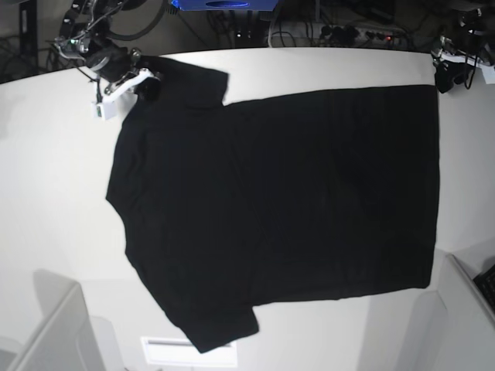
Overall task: Fold the T-shirt properly
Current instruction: 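Grasp the shoulder edge of the black T-shirt with both grippers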
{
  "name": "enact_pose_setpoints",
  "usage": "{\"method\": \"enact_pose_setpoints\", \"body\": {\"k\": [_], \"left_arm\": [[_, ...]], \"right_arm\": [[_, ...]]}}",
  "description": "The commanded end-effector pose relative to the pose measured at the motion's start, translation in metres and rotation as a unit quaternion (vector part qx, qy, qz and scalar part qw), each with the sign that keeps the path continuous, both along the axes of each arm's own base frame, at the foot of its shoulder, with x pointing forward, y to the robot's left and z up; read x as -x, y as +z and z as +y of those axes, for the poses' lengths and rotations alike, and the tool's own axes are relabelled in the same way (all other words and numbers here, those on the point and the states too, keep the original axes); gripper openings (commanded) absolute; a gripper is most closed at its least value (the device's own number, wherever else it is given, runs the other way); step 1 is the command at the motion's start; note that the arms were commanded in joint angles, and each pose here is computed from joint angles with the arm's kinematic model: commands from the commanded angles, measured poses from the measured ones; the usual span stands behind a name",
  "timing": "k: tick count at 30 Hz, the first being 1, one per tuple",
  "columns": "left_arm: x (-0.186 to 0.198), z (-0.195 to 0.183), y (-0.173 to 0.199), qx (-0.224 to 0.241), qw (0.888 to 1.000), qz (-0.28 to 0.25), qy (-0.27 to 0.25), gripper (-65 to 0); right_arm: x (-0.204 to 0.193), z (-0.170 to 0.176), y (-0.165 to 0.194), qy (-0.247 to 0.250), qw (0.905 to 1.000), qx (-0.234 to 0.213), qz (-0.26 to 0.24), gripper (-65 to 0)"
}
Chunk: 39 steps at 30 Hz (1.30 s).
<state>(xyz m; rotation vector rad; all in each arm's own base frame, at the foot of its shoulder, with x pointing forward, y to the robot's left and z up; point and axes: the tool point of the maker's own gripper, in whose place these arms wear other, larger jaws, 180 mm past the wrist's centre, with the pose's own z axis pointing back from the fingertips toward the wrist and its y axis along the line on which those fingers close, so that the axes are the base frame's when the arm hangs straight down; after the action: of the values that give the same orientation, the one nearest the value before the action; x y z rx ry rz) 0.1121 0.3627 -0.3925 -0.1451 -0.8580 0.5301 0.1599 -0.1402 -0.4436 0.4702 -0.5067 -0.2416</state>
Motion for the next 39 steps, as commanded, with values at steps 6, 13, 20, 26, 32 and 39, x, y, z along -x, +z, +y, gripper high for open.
{"method": "enact_pose_setpoints", "body": {"k": [6,13,20,26,32,39], "left_arm": [[-0.015,-0.005,-0.014,0.029,0.999,0.001,0.024,-30.4],[-0.016,-0.004,-0.033,0.056,0.997,0.007,0.043,-30.8],[-0.025,-0.023,-0.042,0.072,0.997,0.013,0.019,-33.9],[-0.024,-0.024,-0.043,0.073,0.997,0.015,0.018,-62.2],[-0.024,-0.025,-0.036,0.062,0.998,0.013,0.005,-65.0],[-0.014,-0.017,-0.027,0.039,0.999,0.026,-0.011,-65.0]], "right_arm": [[0.007,-0.001,-0.003,0.009,0.9998,0.01,0.017,-65.0],[0.008,-0.002,-0.004,0.01,0.9997,0.01,0.018,-65.0],[0.008,-0.002,-0.004,0.01,0.9997,0.01,0.018,-65.0],[0.008,-0.003,-0.004,0.007,0.9998,0.012,0.016,-65.0],[0.007,-0.005,-0.001,0.005,0.9998,0.015,0.013,-65.0],[0.019,-0.008,0.004,0.007,0.9996,0.023,0.015,-65.0]]}}
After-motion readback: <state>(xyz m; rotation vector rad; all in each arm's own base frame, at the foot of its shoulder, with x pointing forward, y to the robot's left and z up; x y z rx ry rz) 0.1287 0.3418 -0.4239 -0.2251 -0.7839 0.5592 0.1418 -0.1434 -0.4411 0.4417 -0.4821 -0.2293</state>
